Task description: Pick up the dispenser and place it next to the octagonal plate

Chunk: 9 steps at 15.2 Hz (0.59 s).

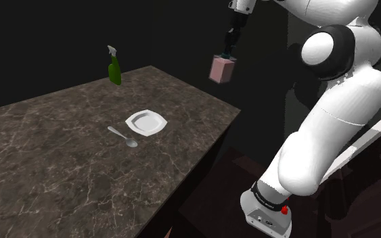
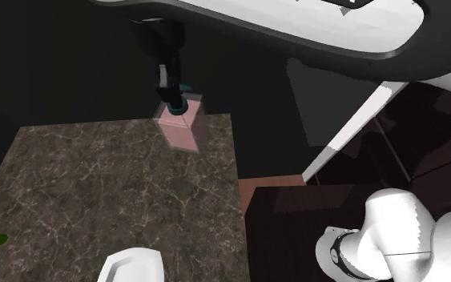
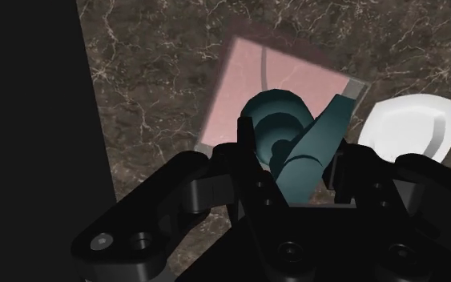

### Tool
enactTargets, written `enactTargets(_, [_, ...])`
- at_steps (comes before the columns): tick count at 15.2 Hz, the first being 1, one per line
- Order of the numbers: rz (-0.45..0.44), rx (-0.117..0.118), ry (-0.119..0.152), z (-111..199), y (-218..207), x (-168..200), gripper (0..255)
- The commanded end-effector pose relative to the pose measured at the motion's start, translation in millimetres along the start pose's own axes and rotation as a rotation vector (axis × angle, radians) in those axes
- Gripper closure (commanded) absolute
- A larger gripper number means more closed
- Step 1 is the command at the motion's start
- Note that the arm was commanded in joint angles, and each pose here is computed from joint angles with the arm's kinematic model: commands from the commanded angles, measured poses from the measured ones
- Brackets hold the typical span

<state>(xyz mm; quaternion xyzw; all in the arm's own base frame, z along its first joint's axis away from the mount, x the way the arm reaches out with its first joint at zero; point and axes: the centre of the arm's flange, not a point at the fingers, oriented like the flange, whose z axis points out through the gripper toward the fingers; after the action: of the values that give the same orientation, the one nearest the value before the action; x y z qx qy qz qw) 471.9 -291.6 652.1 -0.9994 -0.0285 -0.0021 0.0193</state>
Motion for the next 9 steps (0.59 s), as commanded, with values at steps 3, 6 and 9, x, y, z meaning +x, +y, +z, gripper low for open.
enactTargets(3, [0.002, -0.001, 0.0, -1, -52, 13, 255])
enactTargets(6, [0.002, -0.001, 0.0, 0, -90, 24, 255])
enactTargets(9, [0.002, -0.001, 0.0, 1, -128, 35, 255])
